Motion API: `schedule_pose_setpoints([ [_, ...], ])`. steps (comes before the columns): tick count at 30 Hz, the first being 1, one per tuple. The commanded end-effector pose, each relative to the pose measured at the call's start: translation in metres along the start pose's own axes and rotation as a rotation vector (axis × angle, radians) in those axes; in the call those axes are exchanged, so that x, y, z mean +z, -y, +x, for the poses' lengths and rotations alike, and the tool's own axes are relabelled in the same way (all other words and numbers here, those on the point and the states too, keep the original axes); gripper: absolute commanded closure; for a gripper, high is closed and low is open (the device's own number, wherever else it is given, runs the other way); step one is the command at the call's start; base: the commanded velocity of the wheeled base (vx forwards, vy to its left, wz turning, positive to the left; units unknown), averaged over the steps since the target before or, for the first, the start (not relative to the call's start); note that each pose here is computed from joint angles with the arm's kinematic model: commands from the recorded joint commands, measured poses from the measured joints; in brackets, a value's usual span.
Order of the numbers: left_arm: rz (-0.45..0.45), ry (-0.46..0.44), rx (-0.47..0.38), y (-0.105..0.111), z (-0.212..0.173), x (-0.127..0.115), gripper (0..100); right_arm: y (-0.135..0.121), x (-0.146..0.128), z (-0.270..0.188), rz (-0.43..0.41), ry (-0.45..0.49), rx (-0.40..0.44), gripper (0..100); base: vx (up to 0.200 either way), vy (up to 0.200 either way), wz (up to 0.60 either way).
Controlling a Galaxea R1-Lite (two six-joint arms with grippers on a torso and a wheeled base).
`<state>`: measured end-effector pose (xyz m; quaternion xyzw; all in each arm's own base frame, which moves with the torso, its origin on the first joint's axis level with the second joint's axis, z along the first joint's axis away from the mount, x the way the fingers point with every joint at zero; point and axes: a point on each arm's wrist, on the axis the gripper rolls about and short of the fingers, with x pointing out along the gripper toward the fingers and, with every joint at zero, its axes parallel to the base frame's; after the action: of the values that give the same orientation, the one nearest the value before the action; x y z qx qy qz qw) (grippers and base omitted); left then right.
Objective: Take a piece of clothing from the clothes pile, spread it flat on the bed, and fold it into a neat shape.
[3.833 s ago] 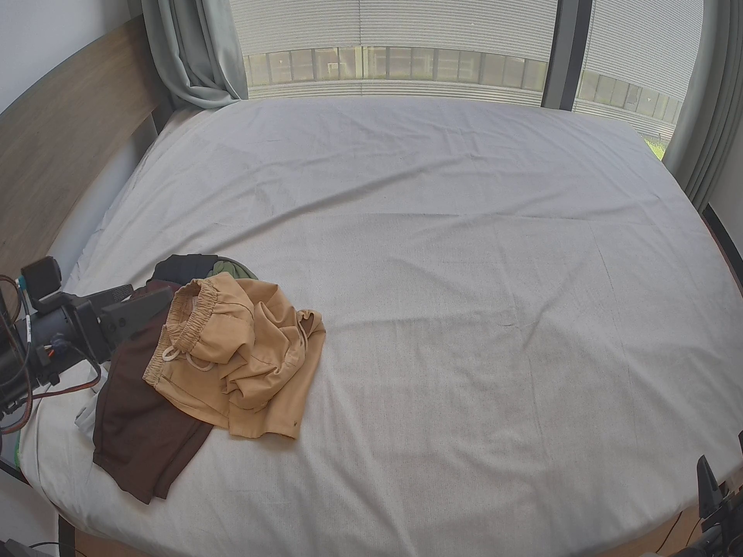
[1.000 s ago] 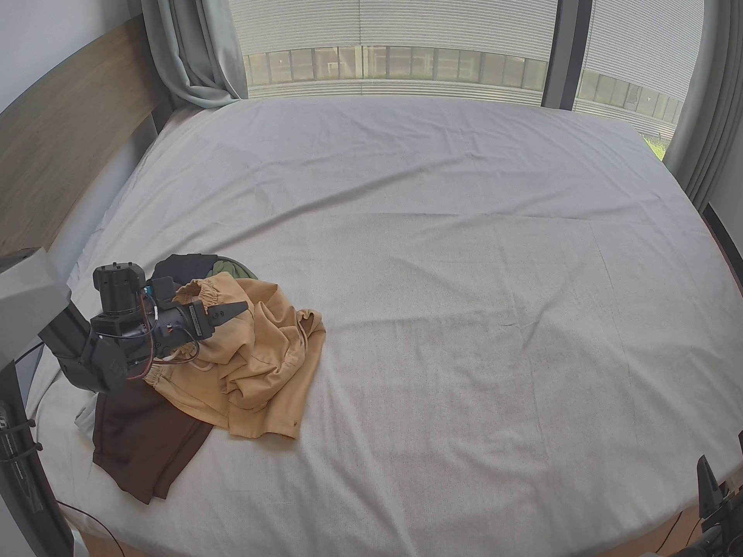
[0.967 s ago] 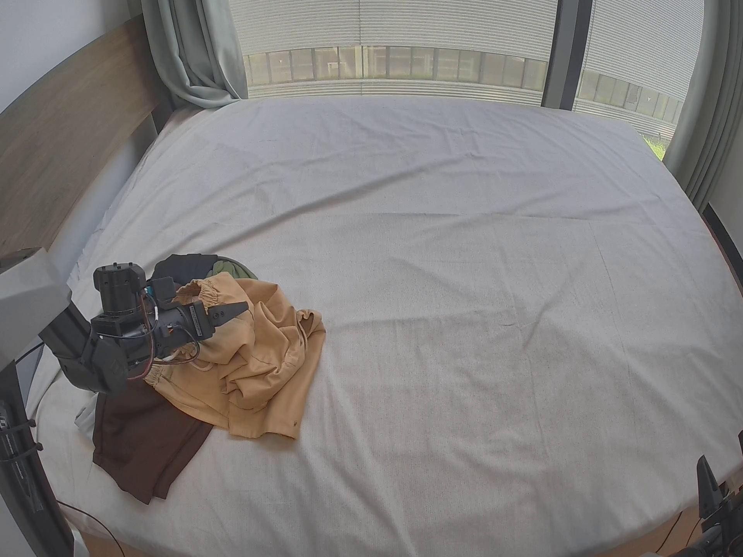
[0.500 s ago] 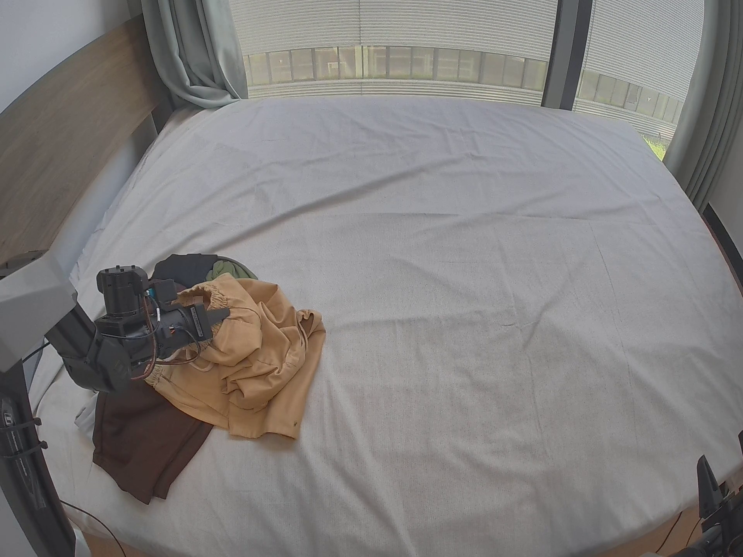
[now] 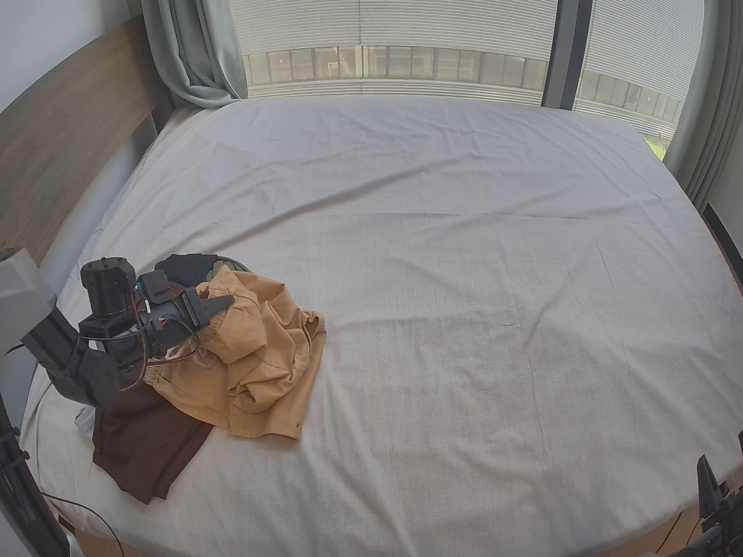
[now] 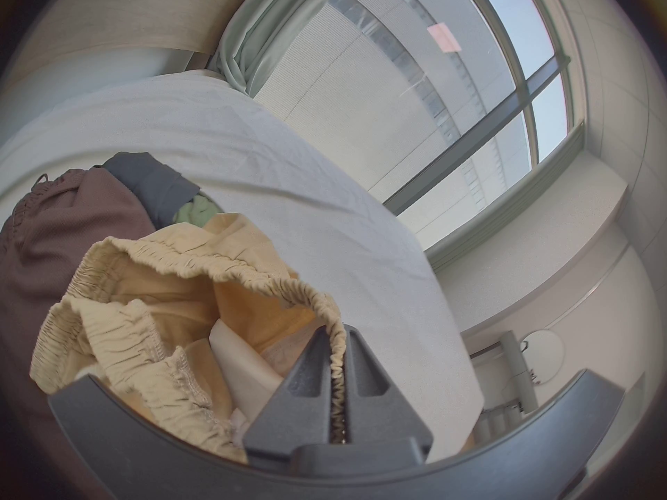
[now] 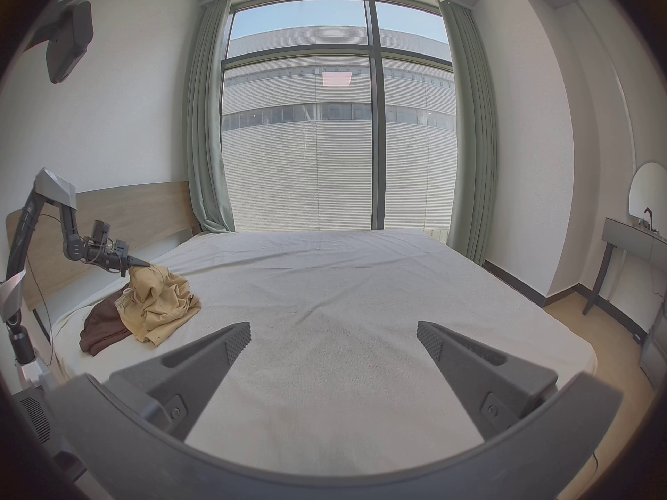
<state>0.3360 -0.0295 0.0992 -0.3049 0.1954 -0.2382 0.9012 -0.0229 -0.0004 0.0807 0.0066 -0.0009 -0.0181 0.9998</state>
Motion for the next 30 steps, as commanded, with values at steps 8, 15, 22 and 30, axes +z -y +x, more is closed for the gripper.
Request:
schedule_pose_setpoints([
  [8,0.017,0.086,-0.12,0.045,-0.016,0.014,100,0.0,-0.005,0.0,0.001,0.0,-0.002,0,0.0,0.0,0.0],
  [15,0.012,0.074,-0.124,0.046,-0.018,0.01,100,0.0,-0.005,0.0,-0.001,-0.001,-0.004,0,0.0,0.0,0.0],
  [22,0.003,0.109,-0.148,0.048,-0.02,0.013,100,0.0,-0.005,0.0,-0.001,0.0,-0.004,0,0.0,0.0,0.0],
  [30,-0.116,0.155,-0.218,0.071,-0.025,0.017,100,0.0,-0.005,0.0,0.001,0.0,-0.004,0,0.0,0.0,0.0],
])
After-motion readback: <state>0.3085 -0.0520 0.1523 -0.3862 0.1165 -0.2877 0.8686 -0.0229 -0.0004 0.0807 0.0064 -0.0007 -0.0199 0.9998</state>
